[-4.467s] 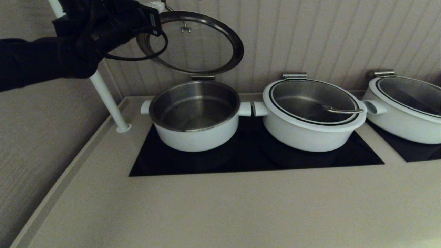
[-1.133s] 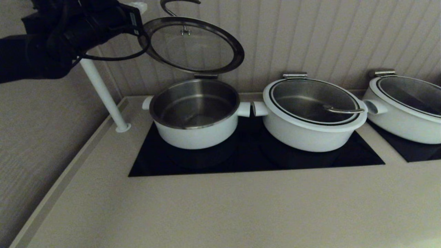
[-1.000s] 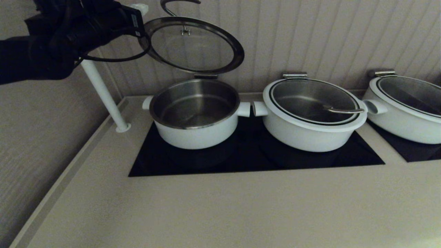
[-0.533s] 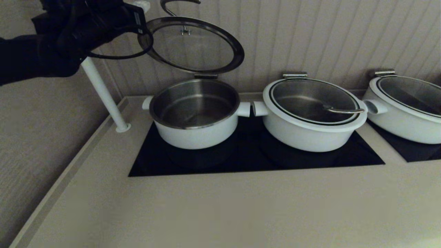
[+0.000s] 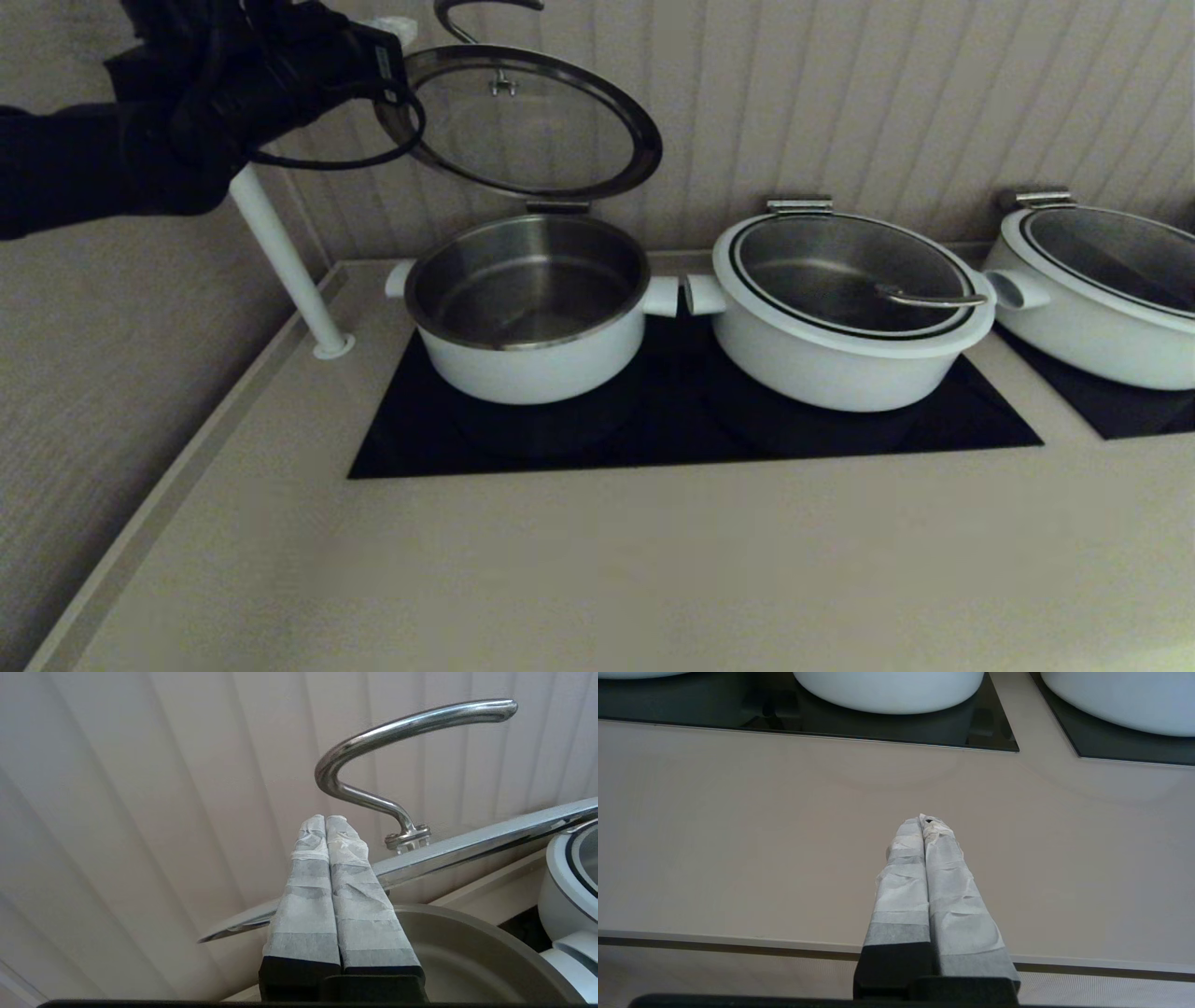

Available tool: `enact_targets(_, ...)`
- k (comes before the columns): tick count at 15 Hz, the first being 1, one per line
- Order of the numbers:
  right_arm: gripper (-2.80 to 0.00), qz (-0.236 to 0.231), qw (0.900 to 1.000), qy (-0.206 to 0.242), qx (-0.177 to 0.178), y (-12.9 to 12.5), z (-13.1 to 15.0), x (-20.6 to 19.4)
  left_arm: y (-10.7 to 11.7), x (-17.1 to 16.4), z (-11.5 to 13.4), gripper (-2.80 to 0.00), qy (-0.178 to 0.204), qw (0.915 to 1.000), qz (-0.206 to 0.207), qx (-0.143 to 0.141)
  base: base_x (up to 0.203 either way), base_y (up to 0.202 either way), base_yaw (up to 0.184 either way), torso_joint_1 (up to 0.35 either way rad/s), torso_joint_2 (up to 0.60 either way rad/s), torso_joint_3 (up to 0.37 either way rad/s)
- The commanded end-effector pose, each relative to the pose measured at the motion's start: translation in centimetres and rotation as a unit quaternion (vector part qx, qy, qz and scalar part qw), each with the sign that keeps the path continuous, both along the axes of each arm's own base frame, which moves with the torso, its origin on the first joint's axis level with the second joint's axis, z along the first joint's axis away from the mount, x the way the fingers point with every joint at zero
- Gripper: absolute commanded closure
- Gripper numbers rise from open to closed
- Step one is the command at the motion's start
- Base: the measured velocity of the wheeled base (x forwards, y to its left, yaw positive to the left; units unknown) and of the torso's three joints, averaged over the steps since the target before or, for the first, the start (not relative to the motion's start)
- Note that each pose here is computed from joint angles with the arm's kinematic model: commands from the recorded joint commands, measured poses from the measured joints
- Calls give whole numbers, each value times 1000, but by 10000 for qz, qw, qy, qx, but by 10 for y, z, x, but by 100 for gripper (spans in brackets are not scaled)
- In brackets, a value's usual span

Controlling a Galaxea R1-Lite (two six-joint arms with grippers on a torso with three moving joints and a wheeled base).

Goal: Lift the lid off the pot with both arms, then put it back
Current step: Close the pot lid

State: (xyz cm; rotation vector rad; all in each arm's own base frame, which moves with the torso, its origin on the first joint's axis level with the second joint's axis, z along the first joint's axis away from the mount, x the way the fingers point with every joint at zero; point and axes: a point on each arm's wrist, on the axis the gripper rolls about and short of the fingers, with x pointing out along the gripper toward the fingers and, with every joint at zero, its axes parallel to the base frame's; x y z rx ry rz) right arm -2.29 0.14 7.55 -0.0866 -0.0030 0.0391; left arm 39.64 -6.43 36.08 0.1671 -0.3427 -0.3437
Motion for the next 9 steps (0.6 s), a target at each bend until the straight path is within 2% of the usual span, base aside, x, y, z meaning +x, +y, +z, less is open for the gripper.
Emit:
enact_targets(1,0,4,10000,6,-4,0,0,0,-5,0,-3,0,38,10000,-66,14,0,0,0,0,0,0)
enact_targets(9,0,4,10000,6,-4,0,0,0,-10,-3,-11,0,199,9997,-131,38,0,0,0,0,0,0)
